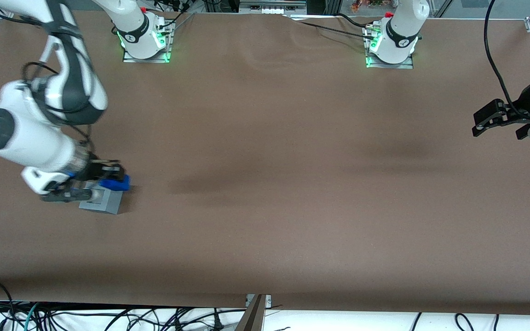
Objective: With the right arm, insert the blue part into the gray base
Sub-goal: 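Lift the blue part and carry it over the gray base's hole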
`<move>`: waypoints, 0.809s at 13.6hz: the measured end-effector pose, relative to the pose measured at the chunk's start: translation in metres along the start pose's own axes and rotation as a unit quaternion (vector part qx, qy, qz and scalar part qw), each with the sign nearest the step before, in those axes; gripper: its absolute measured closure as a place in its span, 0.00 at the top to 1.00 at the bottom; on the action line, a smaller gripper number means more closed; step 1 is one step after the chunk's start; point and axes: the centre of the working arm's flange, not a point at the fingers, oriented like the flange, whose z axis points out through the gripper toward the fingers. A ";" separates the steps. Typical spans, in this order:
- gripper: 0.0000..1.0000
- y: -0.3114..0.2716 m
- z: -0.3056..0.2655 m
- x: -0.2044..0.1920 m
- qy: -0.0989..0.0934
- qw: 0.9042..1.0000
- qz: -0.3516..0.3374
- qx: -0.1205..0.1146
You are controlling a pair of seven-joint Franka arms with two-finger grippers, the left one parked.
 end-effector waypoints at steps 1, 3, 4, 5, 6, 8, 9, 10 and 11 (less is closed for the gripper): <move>0.51 0.029 0.006 -0.002 -0.005 1.000 -0.012 -0.005; 0.51 0.065 0.027 -0.004 -0.015 1.000 -0.025 -0.006; 0.51 0.070 0.036 -0.002 -0.013 0.999 -0.034 -0.004; 0.51 0.073 0.044 0.001 -0.009 0.999 -0.040 -0.004; 0.51 0.076 0.050 0.003 -0.004 0.999 -0.043 -0.005; 0.51 0.079 0.056 0.006 0.001 0.999 -0.045 -0.007; 0.51 0.081 0.058 0.007 0.004 0.999 -0.043 -0.007; 0.51 0.084 0.060 0.008 0.009 0.999 -0.040 -0.007; 0.51 0.086 0.064 0.008 0.011 0.999 -0.032 -0.005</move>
